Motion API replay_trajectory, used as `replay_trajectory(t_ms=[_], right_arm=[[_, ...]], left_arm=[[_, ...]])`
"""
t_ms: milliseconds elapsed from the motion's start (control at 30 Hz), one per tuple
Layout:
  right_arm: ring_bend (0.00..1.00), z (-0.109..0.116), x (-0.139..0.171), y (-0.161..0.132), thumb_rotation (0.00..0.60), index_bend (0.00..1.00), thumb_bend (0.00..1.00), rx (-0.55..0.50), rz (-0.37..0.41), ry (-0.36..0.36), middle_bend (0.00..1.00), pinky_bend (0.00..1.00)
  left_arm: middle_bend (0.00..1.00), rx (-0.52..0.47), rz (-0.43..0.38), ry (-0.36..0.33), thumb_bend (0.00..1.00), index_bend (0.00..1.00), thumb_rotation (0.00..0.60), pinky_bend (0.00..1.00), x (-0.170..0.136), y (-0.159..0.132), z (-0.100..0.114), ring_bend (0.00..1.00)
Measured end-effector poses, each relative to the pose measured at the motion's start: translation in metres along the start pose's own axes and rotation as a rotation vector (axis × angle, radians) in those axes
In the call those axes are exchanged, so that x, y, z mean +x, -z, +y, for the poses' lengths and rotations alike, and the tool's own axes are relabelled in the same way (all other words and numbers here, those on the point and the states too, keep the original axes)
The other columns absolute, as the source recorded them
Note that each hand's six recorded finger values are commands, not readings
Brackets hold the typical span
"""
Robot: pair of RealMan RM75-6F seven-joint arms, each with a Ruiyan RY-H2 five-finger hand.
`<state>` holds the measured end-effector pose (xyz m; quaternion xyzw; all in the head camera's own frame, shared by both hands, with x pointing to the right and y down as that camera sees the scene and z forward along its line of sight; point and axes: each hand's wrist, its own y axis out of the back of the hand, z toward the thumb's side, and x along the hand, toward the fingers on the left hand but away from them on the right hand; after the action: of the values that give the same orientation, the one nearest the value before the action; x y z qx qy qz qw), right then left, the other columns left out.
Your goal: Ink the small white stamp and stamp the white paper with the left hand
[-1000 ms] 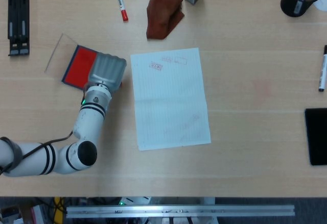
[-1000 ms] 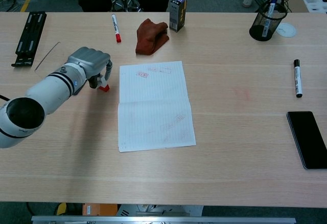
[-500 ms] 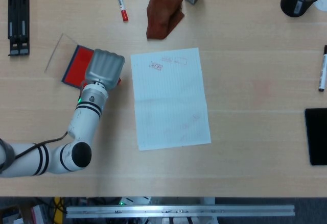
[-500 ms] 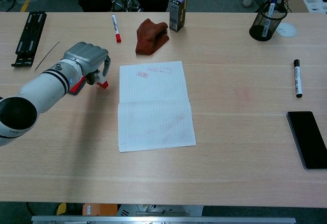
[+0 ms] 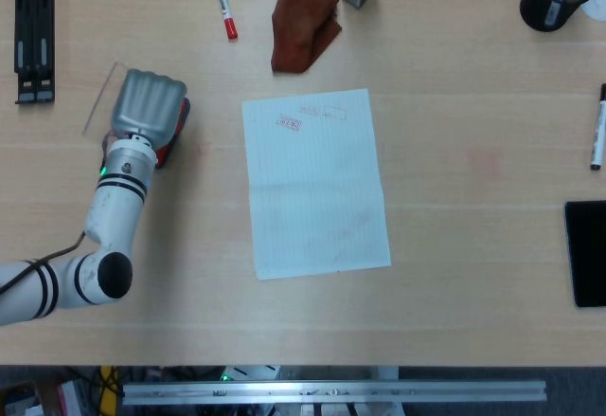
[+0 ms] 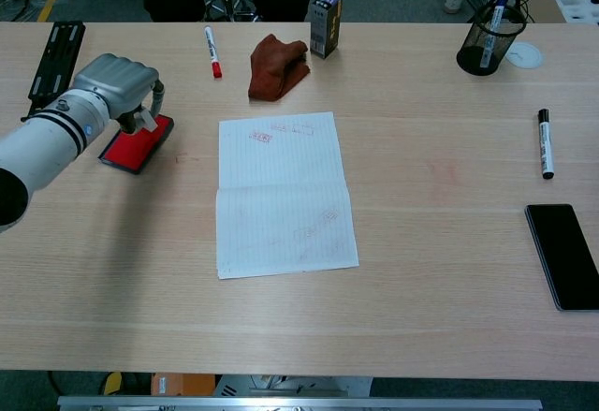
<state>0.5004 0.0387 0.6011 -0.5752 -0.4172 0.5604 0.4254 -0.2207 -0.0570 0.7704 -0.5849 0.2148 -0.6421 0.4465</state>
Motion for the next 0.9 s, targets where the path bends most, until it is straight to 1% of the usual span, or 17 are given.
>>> replay_trajectory(t_ms=[100, 200, 500, 900], right_arm=[[0.36, 0.001, 0.0, -0.001, 0.6, 0.32, 0.12, 0.004, 0.0, 0.001, 0.44, 0.51], [0.36, 0.002, 0.0, -0.003, 0.6, 0.32, 0.12, 0.007, 0.0, 0.003, 0.44, 0.51], [0.36, 0.003, 0.001, -0.004, 0.6, 0.32, 0.12, 0.013, -0.007, 0.001, 0.44, 0.51], [0.36, 0.003, 0.002, -0.003, 0.6, 0.32, 0.12, 0.016, -0.015, 0.0, 0.44, 0.51]], left_arm=[[1.0, 0.005, 0.017, 0.002, 0.35, 0.54, 0.6, 1.0, 0.005, 0.01, -0.007, 1.0], [1.0, 0.009, 0.019, 0.003, 0.35, 0.54, 0.6, 1.0, 0.008, 0.013, -0.012, 1.0], [1.0, 0.006, 0.004, 0.018, 0.35, 0.54, 0.6, 1.0, 0.014, 0.009, -0.023, 1.0], [1.0, -0.016, 0.006, 0.045, 0.35, 0.53, 0.6, 1.0, 0.019, 0.007, -0.028, 1.0]])
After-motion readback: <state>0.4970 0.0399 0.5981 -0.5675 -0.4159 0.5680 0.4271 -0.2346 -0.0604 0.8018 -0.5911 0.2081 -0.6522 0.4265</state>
